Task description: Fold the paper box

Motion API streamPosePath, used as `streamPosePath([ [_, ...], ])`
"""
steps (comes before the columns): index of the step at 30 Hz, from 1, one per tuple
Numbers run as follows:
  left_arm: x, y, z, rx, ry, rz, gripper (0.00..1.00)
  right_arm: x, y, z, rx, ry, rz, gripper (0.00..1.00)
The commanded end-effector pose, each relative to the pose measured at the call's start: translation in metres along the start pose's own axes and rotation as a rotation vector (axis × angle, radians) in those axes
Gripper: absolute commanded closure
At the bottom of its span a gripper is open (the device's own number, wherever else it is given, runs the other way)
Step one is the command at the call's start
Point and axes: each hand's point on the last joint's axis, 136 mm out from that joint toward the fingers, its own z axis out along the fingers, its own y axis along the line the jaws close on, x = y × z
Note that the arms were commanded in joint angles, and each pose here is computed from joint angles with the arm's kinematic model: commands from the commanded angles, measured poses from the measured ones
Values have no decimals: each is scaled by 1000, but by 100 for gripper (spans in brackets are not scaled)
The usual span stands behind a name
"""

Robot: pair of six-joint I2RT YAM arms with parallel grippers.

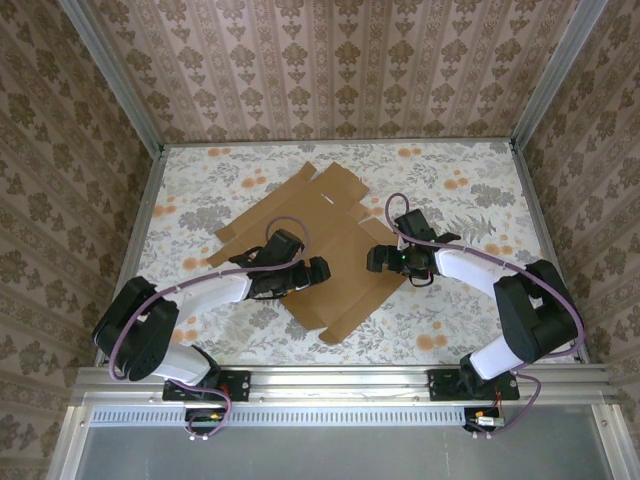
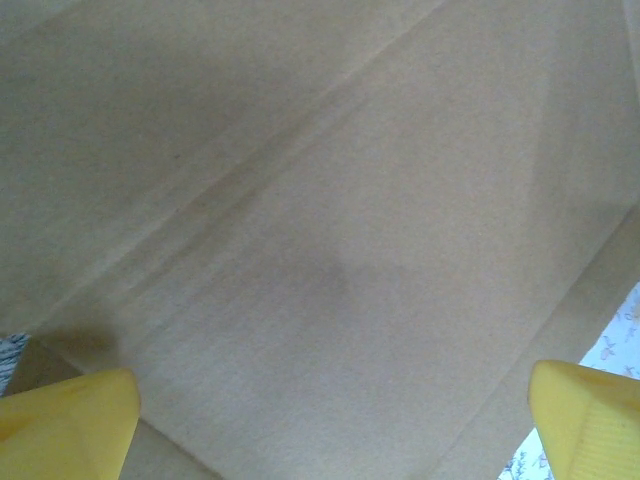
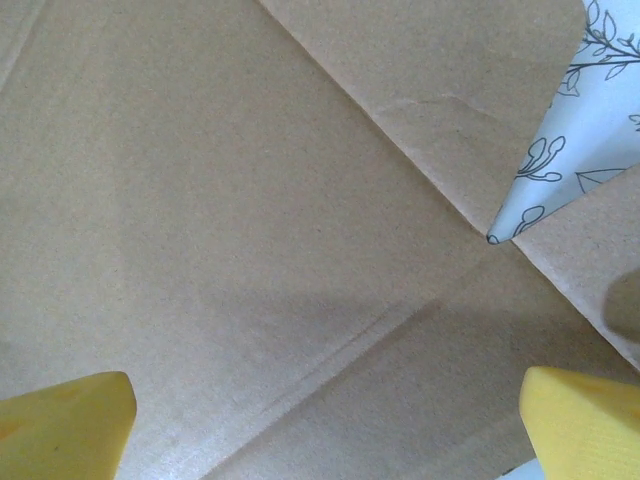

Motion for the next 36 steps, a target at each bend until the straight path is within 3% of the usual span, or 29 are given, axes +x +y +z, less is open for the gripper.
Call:
streamPosePath([
  [1,-1,5,0,-52,-1,5,0,-8,4,2,-11,-11,-14,0],
  [21,-7,-7,22,-47,37,34,0,66,-9,-11,14,14,65,0],
  [29,-11,-31,22,70,30,64,0,105,9,-10,-40,65,43,0],
  [36,-23,-35,-8,73,-51,146,0,122,48,-21,-139,110,-114,0],
])
